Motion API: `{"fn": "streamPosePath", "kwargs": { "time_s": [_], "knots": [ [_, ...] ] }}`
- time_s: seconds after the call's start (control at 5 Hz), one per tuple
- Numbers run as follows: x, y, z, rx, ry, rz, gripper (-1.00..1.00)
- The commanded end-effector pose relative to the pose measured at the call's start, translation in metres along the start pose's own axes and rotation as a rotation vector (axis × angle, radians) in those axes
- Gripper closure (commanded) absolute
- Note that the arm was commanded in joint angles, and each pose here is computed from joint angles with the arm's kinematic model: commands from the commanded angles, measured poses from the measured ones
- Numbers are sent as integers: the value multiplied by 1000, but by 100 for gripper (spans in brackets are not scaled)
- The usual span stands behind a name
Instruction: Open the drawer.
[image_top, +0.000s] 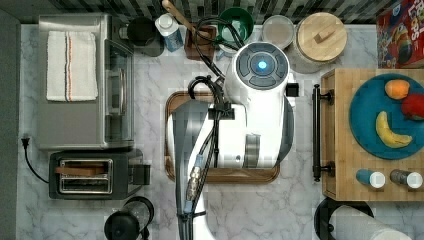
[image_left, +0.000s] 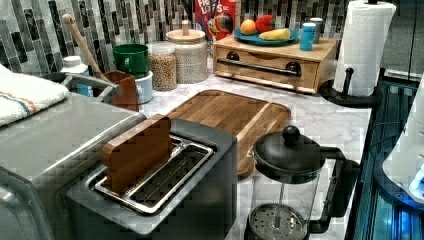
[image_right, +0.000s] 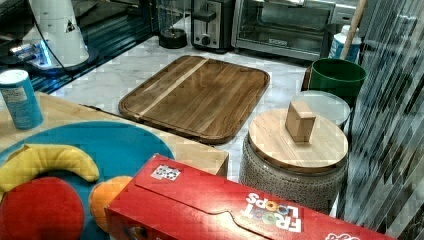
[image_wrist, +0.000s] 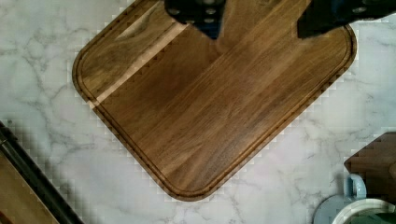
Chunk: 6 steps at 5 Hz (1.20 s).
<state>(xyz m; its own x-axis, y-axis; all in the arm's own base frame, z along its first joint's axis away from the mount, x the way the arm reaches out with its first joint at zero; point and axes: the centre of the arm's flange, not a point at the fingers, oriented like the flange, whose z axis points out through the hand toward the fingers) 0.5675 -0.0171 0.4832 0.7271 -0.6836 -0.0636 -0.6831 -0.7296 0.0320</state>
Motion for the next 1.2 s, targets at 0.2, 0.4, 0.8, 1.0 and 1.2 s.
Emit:
{"fn": "streamPosePath", "kwargs": {
  "time_s": [0.2,0.4,0.8,1.0,1.2],
  "knots": [
    [1,0,3,-2,-4,-1,-100],
    [1,0,3,-2,-4,-1,-100],
    [16,31,33,-8,48,-220,-100],
    [26,55,47,1,87,-342,-100],
    [42,76,57,-24,84,-453,-100]
  ]
}}
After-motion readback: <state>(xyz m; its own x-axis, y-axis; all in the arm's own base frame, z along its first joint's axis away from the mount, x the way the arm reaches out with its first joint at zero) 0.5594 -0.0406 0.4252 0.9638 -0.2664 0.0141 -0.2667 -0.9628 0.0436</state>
